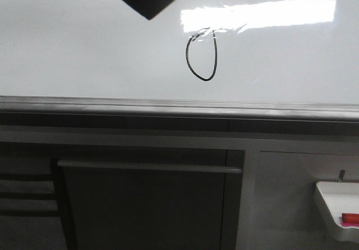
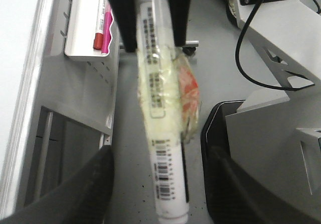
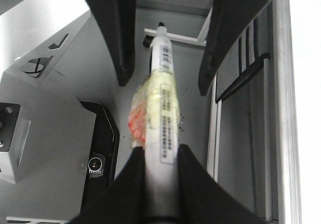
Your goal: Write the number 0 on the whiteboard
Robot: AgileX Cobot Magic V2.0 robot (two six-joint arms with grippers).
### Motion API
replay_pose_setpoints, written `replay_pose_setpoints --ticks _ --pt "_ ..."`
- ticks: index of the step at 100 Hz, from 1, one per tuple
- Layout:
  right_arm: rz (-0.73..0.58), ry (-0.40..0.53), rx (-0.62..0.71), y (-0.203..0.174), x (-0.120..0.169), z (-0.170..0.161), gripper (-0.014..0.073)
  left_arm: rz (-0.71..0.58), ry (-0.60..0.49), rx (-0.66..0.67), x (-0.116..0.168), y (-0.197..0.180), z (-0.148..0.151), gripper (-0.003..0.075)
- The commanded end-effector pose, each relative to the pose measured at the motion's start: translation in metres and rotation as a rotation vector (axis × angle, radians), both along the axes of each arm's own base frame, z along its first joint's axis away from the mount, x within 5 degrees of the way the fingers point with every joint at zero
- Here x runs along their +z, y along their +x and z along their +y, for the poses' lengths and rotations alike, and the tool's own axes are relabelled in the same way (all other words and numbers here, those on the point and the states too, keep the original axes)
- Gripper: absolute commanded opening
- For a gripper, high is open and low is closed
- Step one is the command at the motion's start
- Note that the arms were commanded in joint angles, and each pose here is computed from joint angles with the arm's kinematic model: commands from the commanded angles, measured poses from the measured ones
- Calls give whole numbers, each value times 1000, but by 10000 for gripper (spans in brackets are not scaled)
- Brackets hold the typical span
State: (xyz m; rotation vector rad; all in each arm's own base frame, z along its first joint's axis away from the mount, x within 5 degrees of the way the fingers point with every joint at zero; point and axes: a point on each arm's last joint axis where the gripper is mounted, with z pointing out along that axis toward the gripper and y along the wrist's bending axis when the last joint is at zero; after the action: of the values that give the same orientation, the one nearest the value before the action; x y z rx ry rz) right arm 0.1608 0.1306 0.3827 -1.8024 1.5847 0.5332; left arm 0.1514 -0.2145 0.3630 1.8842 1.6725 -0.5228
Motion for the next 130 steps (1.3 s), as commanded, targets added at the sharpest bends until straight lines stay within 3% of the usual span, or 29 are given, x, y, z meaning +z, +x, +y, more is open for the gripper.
replay_pose_setpoints --ticks 1,9,33,45,57,70,85,111,119,130 --pt "-20 61 19 -5 12 2 -36 -29 -86 7 18 -4 -1 374" --pt "-13 57 26 -6 11 2 -36 -27 -88 7 18 -5 -1 345" --pt "-12 57 27 -6 11 2 -18 -28 -89 8 18 -4 -1 127" --pt "-2 58 17 -6 11 2 99 -27 -90 11 18 -4 -1 67" --pt "21 59 -8 -6 12 2 246 -15 -110 67 19 -2 -2 59" --pt "23 38 -96 -5 19 -6 258 -2 -99 247 19 11 6 59" --pt "37 30 -285 -3 29 -26 258 -9 -140 454 20 29 26 59" --pt "98 11 -608 5 25 -62 258 -149 -434 884 2 51 94 59" --pt "109 12 -644 6 21 -67 258 -227 -551 1030 -12 60 116 59" --pt "113 12 -654 7 18 -68 258 -301 -630 1191 -37 70 141 59"
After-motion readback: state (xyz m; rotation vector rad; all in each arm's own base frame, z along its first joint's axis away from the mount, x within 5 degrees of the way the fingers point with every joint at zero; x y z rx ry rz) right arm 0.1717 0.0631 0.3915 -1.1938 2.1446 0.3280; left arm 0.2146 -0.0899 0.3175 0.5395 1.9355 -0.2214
